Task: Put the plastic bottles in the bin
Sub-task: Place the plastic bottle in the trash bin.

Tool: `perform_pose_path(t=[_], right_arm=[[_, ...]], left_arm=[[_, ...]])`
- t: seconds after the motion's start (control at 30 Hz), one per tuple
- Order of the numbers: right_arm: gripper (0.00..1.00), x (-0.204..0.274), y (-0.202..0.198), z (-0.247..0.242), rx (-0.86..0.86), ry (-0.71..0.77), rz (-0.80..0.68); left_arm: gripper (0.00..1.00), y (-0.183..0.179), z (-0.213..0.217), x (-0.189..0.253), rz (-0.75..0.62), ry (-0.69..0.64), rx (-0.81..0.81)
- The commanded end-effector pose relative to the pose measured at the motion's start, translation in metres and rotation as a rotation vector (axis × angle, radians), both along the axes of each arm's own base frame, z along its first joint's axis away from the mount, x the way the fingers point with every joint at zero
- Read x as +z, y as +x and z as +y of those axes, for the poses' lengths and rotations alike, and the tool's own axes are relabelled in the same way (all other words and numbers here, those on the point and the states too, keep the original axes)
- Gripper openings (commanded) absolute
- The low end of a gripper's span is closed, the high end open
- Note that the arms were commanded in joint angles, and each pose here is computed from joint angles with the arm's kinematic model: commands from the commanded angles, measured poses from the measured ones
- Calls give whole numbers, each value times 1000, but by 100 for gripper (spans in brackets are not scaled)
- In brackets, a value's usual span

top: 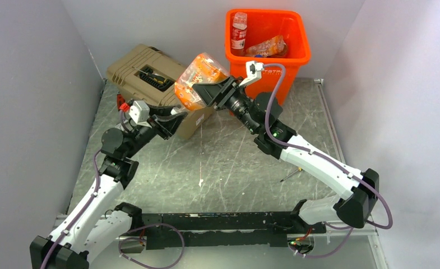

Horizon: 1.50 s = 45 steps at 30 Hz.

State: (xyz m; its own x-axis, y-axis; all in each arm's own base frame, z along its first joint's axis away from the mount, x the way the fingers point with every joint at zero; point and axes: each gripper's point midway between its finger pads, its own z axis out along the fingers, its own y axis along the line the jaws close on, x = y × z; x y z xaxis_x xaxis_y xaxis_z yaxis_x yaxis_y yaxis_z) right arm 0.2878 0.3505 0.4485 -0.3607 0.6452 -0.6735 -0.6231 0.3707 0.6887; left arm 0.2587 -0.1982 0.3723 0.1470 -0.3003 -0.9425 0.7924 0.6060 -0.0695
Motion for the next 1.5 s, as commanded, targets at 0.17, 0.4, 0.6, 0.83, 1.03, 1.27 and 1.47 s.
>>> perform_pose_path(t=[0.17, 0.4, 0.6, 0.83, 1.03, 1.27, 1.47], right_arm=[[27, 13, -5, -9, -21, -95, -66], [0, 14, -17, -30, -53, -190, -130], [0, 5, -26, -62, -132, -309, -168], [0, 3, -50, -129, -266, -499, -274], [0, -7, -46, -171, -421, -621, -226], [0, -3, -29, -168, -458, -709, -180], [0, 19, -24, -199, -637, -647, -186]], left_arm=[[35, -18, -11, 19, 8, -14, -112], [90, -16, 0, 21, -7, -39, -41], [99, -19, 3, 23, -12, -25, -23], [100, -21, 11, 27, -44, -22, 24], [99, -16, 11, 24, -10, -12, 30], [99, -15, 6, 19, 20, -3, 15], [99, -12, 7, 17, 31, -20, 32]])
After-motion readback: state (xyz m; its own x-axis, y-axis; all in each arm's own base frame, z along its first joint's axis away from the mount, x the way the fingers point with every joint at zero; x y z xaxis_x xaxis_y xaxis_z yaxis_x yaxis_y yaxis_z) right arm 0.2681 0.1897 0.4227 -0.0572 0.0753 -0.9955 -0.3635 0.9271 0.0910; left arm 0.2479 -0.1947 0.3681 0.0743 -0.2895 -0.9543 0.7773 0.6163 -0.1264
